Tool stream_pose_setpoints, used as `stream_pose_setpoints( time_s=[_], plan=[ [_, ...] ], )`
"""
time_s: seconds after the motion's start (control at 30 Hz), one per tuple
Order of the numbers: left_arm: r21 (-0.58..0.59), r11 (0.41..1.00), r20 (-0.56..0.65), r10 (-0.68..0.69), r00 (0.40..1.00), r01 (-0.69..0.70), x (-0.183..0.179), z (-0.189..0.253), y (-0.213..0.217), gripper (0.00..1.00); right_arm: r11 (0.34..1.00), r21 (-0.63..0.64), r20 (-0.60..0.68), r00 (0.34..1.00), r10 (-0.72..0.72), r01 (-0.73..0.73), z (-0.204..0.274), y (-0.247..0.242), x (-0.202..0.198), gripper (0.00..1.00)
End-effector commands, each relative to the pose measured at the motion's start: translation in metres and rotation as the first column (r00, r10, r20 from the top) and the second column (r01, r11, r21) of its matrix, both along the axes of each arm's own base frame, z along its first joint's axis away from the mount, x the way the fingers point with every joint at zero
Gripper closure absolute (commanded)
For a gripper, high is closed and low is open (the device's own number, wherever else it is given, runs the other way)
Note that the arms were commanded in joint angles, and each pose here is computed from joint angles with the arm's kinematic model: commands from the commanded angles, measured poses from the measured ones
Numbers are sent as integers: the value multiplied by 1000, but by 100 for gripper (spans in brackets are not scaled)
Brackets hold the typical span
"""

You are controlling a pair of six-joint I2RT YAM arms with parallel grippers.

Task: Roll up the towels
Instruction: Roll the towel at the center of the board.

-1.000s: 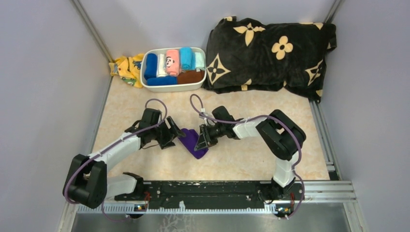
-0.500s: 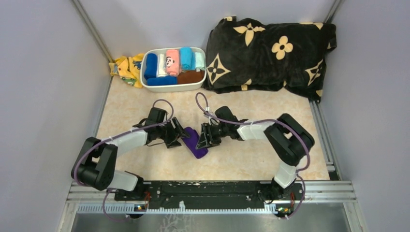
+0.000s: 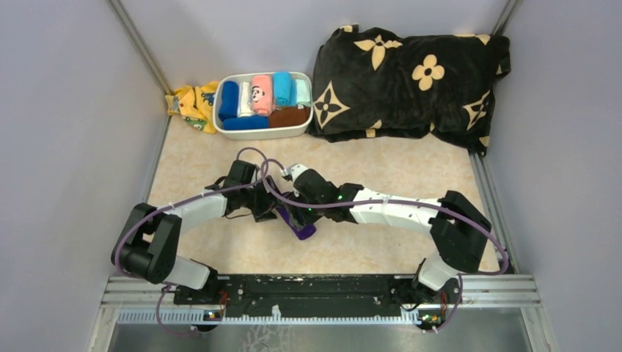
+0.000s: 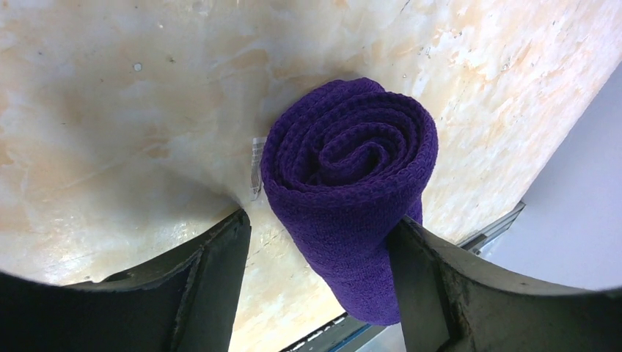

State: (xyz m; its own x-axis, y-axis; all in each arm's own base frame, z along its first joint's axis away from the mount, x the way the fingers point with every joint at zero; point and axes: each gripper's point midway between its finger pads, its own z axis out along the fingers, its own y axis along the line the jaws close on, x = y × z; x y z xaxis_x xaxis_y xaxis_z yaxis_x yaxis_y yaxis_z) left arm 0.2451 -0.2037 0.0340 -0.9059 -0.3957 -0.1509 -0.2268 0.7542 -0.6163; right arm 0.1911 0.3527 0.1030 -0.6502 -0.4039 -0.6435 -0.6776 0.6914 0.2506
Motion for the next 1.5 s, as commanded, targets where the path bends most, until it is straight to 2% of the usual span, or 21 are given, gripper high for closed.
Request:
stream_pose_setpoints(
  time_s=[0.0, 0.1, 0.2, 0.27, 0.33, 0.47, 0.7, 0.97, 1.07, 1.27, 1.47],
  plan=[
    [101, 995, -31, -13, 999, 16, -8, -19, 12, 26, 987, -153, 71, 997, -29, 40, -18, -6, 7, 44],
    [94, 995, -30, -17, 999, 20, -8, -17, 10, 25, 986, -163, 14, 999, -42, 44, -34, -9, -3, 56],
    [80, 997, -25, -14, 1000, 16, -6, -12, 8, 22, 989, -137, -32, 998, -51, 47, -41, -10, -13, 75],
    [63, 998, -19, -14, 1000, 16, -6, -6, 6, 19, 991, -119, -60, 996, -63, 55, -44, -10, -17, 85],
    [36, 999, -19, -22, 1000, 22, -7, 2, 1, 17, 994, -86, -101, 992, -71, 63, -45, -8, -21, 88],
    [-12, 1000, 8, -12, 1000, 12, -7, 20, -3, 14, 993, 35, -222, 970, -101, 112, -46, -6, -25, 90],
    [-129, 992, 74, 9, 997, 1, -13, 44, -11, 12, 956, 209, -354, 927, -120, 204, -37, -16, -19, 90],
    [-210, 973, 74, -80, 994, 94, -31, 39, -48, 13, 920, 300, -441, 892, -102, 254, -37, -19, -16, 89],
    [-191, 973, 74, -117, 990, 130, -35, 32, -62, 14, 911, 312, -462, 881, -103, 270, -39, -18, -16, 89],
    [-177, 976, -9, -127, 992, 124, -46, 8, -66, 20, 879, 338, -513, 849, -129, 338, -43, -22, -11, 88],
    [-180, 979, -14, -104, 995, 100, -52, 5, -63, 20, 859, 342, -553, 821, -144, 381, -48, -25, -9, 88]
  ],
)
